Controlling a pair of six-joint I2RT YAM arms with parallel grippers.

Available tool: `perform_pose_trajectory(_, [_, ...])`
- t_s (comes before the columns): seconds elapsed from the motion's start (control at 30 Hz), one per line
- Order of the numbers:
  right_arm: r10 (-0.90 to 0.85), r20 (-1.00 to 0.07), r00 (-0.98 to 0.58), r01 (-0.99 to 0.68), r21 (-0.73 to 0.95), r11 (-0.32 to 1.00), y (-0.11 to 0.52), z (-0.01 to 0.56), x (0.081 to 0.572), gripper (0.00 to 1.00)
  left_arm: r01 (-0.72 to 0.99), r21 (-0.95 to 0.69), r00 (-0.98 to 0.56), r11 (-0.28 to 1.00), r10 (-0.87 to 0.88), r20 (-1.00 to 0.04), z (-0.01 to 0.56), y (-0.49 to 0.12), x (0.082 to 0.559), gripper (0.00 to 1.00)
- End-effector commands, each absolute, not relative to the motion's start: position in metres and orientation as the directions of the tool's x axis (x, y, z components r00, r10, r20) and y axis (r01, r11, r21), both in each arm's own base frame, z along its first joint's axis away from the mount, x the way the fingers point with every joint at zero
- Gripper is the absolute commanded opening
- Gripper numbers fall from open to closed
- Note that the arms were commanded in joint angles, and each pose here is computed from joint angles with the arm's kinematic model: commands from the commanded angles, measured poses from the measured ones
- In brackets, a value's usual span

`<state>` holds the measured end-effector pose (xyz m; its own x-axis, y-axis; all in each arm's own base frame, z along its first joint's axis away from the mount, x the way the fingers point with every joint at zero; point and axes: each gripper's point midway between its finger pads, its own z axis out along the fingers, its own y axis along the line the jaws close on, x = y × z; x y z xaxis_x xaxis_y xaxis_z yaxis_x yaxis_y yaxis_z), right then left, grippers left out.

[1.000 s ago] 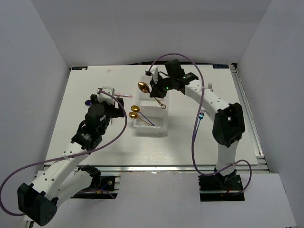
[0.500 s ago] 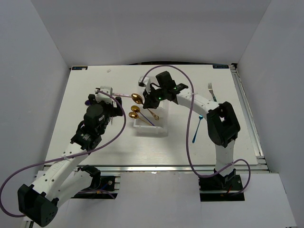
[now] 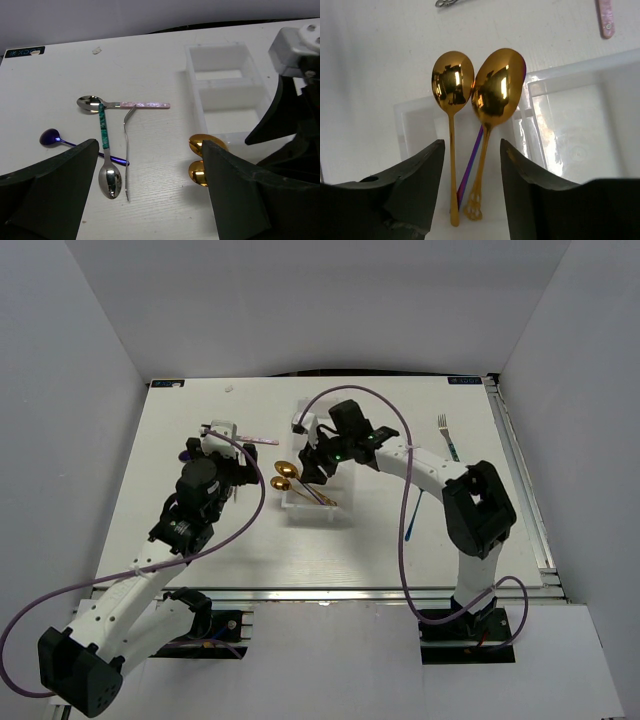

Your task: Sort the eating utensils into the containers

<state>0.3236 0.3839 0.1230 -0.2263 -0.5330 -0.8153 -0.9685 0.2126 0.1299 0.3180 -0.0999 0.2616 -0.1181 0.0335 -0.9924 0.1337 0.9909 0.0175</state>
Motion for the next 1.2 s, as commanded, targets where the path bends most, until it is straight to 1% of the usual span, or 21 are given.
perform_pose_trajectory(0.0, [-0.502, -0.856, -0.123, -0.983, 0.038, 0.177, 0.379, 0.168, 0.320, 0.59, 0.149, -0.005, -0.115, 0.989, 0.013, -0.993, 0.264, -0.102, 0.319, 0.94])
perform_pose_trajectory(0.03, [-0.500, -0.860, -0.100, -0.987, 0.021, 0.161, 0.378, 0.174, 0.318, 0.62, 0.151, -0.011, -0.122, 0.989, 0.008, -0.993, 0.263, -0.103, 0.319, 0.94])
perform_pose_trajectory(0.1, [-0.493, -0.867, -0.069, -0.989, -0.006, 0.149, 0.373, 0.190, 0.313, 0.65, 0.158, -0.023, -0.132, 0.987, -0.002, -0.991, 0.261, -0.104, 0.320, 0.94])
perform_pose_trajectory(0.2, [-0.480, -0.877, -0.007, -0.997, -0.032, 0.073, 0.362, 0.214, 0.297, 0.70, 0.166, -0.053, -0.154, 0.985, -0.027, -0.988, 0.257, -0.106, 0.323, 0.93])
perform_pose_trajectory(0.27, [-0.478, -0.878, 0.005, -1.000, -0.014, 0.015, 0.347, 0.221, 0.285, 0.72, 0.161, -0.069, -0.171, 0.985, -0.041, -0.984, 0.255, -0.105, 0.326, 0.92])
perform_pose_trajectory(0.33, [-0.445, -0.895, 0.009, -1.000, -0.003, -0.014, 0.335, 0.237, 0.275, 0.73, 0.183, -0.131, -0.219, 0.974, -0.089, -0.972, 0.248, -0.112, 0.327, 0.91])
perform_pose_trajectory(0.4, [-0.427, -0.904, -0.019, -1.000, 0.027, -0.012, 0.309, 0.242, 0.273, 0.73, 0.164, -0.217, -0.291, 0.962, -0.163, -0.943, 0.237, -0.111, 0.331, 0.90])
perform_pose_trajectory(0.43, [-0.398, -0.917, -0.037, -0.998, 0.051, -0.024, 0.302, 0.247, 0.269, 0.73, 0.206, -0.271, -0.336, 0.940, -0.193, -0.922, 0.232, -0.121, 0.329, 0.89])
perform_pose_trajectory(0.47, [-0.393, -0.916, -0.088, -0.996, 0.088, 0.018, 0.282, 0.238, 0.276, 0.73, 0.171, -0.302, -0.372, 0.938, -0.222, -0.901, 0.222, -0.111, 0.334, 0.88])
perform_pose_trajectory(0.53, [-0.362, -0.926, -0.110, -0.994, 0.097, 0.054, 0.258, 0.244, 0.278, 0.73, 0.193, -0.431, -0.474, 0.881, -0.301, -0.827, 0.207, -0.121, 0.327, 0.86])
perform_pose_trajectory(0.6, [-0.359, -0.925, -0.123, -0.991, 0.097, 0.088, 0.241, 0.239, 0.274, 0.73, 0.125, -0.503, -0.527, 0.855, -0.372, -0.764, 0.190, -0.103, 0.331, 0.85])
perform_pose_trajectory(0.63, [-0.346, -0.929, -0.135, -0.988, 0.099, 0.120, 0.231, 0.238, 0.277, 0.73, 0.081, -0.566, -0.552, 0.821, -0.436, -0.711, 0.187, -0.102, 0.331, 0.85])
perform_pose_trajectory(0.67, [-0.341, -0.924, -0.171, -0.982, 0.131, 0.136, 0.224, 0.224, 0.272, 0.73, 0.039, -0.598, -0.571, 0.801, -0.473, -0.671, 0.182, -0.091, 0.331, 0.85])
perform_pose_trajectory(0.7, [-0.313, -0.941, -0.131, -0.985, 0.088, 0.148, 0.219, 0.233, 0.273, 0.74, -0.003, -0.625, -0.571, 0.780, -0.515, -0.639, 0.185, -0.087, 0.336, 0.85])
perform_pose_trajectory(0.73, [-0.296, -0.943, -0.155, -0.979, 0.105, 0.177, 0.211, 0.232, 0.275, 0.74, -0.065, -0.643, -0.594, 0.763, -0.547, -0.590, 0.176, -0.084, 0.340, 0.86])
perform_pose_trajectory(0.8, [-0.279, -0.947, -0.156, -0.975, 0.102, 0.196, 0.204, 0.235, 0.274, 0.76, -0.188, -0.640, -0.586, 0.745, -0.608, -0.535, 0.174, -0.066, 0.351, 0.87])
perform_pose_trajectory(0.87, [-0.255, -0.951, -0.175, -0.971, 0.123, 0.205, 0.198, 0.237, 0.275, 0.76, -0.333, -0.599, -0.596, 0.728, -0.655, -0.464, 0.149, -0.054, 0.361, 0.87])
perform_pose_trajectory(0.97, [-0.250, -0.951, -0.182, -0.969, 0.130, 0.209, 0.196, 0.233, 0.273, 0.76, -0.482, -0.527, -0.594, 0.700, -0.703, -0.390, 0.124, -0.040, 0.369, 0.87])
perform_pose_trajectory(1.07, [-0.255, -0.950, -0.180, -0.969, 0.126, 0.213, 0.195, 0.230, 0.271, 0.76, -0.597, -0.440, -0.557, 0.671, -0.741, -0.375, 0.107, -0.021, 0.376, 0.85])
perform_pose_trajectory(1.13, [-0.259, -0.950, -0.171, -0.970, 0.116, 0.213, 0.194, 0.231, 0.271, 0.76, -0.654, -0.386, -0.501, 0.651, -0.755, -0.424, 0.108, -0.001, 0.387, 0.84])
perform_pose_trajectory(1.17, [-0.265, -0.950, -0.165, -0.971, 0.109, 0.213, 0.193, 0.230, 0.270, 0.76, -0.681, -0.350, -0.501, 0.644, -0.757, -0.418, 0.098, 0.004, 0.389, 0.83])
